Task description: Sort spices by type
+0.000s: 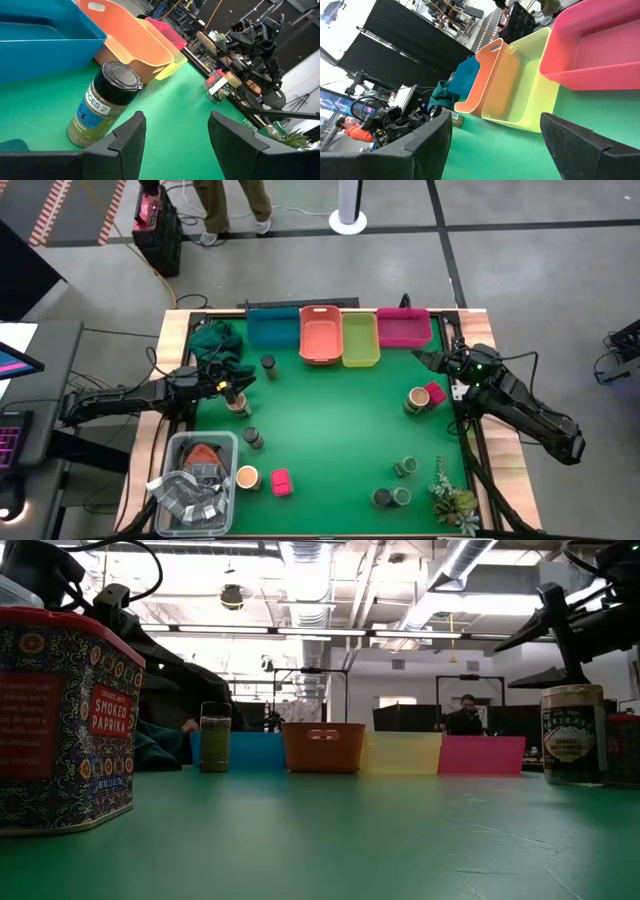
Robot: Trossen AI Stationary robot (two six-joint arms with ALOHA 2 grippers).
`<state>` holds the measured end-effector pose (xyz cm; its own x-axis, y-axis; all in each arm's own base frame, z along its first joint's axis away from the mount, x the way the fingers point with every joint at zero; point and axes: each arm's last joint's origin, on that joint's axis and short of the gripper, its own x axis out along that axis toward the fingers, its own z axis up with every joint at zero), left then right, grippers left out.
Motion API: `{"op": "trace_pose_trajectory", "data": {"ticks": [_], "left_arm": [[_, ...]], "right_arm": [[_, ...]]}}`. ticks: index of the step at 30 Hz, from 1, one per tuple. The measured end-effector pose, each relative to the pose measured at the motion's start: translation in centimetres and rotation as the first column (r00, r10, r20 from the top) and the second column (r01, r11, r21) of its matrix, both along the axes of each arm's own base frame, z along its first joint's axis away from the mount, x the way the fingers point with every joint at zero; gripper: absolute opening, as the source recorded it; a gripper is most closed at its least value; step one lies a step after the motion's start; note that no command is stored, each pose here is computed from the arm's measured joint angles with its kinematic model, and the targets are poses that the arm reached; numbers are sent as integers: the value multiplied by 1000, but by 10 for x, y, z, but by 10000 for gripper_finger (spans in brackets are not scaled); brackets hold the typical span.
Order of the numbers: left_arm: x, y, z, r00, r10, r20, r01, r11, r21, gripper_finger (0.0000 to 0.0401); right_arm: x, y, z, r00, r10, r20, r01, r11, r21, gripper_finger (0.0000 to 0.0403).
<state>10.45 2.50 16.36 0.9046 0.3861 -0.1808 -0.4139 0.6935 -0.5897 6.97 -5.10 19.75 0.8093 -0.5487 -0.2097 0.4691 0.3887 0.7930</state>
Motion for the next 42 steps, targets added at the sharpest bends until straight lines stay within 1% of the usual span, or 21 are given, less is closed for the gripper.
{"op": "trace_pose_trajectory", "data": {"ticks": [23,26,30,32,36,42], "left_arm": [[0,0,0,1000,1,2,-1,1000,-2,203],[0,0,2,999,9,44,-7,999,-40,203],[1,0,6,991,31,133,-14,992,-126,203],[1,0,7,986,40,160,-15,988,-151,203],[1,2,7,981,107,161,-80,983,-165,203],[0,2,8,969,139,203,-83,962,-260,203]], "right_arm": [[0,0,0,1000,0,0,0,1000,0,326],[0,0,0,1000,0,0,0,1000,0,326],[0,0,0,1000,0,0,0,1000,0,326],[0,0,0,1000,0,0,0,1000,0,326],[0,0,0,1000,0,0,0,1000,0,326],[0,0,0,1000,-2,1,2,1000,-1,326]]}}
